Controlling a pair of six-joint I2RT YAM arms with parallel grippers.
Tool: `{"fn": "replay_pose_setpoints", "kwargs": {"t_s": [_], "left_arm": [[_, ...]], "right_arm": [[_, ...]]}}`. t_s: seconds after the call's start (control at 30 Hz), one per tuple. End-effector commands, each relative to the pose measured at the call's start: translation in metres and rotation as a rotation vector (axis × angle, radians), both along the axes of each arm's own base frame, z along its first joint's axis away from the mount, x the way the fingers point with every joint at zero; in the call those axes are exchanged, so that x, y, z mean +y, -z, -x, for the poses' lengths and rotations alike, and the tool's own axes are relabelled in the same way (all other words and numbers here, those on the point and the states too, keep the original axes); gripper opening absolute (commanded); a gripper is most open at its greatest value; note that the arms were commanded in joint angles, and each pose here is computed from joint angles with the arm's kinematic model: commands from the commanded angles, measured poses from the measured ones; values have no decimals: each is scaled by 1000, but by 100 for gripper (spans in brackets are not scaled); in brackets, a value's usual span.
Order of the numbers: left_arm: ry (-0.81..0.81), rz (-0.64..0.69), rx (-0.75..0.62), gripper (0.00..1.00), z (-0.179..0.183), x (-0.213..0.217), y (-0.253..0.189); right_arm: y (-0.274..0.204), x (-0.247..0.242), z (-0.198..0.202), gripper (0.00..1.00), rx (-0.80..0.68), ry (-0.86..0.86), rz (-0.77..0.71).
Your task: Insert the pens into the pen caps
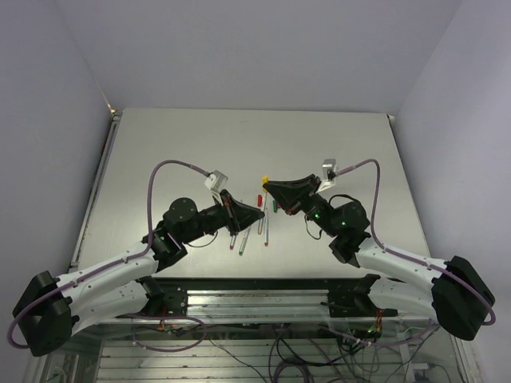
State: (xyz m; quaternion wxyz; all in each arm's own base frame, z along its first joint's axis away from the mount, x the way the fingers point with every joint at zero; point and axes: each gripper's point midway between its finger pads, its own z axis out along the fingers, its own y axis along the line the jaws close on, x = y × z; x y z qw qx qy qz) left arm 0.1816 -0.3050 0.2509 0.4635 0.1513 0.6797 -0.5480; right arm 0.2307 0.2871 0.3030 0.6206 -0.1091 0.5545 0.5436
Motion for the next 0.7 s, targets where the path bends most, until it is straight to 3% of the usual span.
{"fn": "replay_pose_setpoints", "kwargs": {"t_s": [0.0,0.33,0.67], "left_arm": [[-77,115,-140,7,-11,8,-46],[-80,126,-160,7,-21,-3,-52],[-227,178,-201,7,-31,24,-69]], "right_arm": [[18,13,4,0,50,-69,61],[42,38,19,0,101,-230,123],[63,40,19,0,155,-210,194]]}}
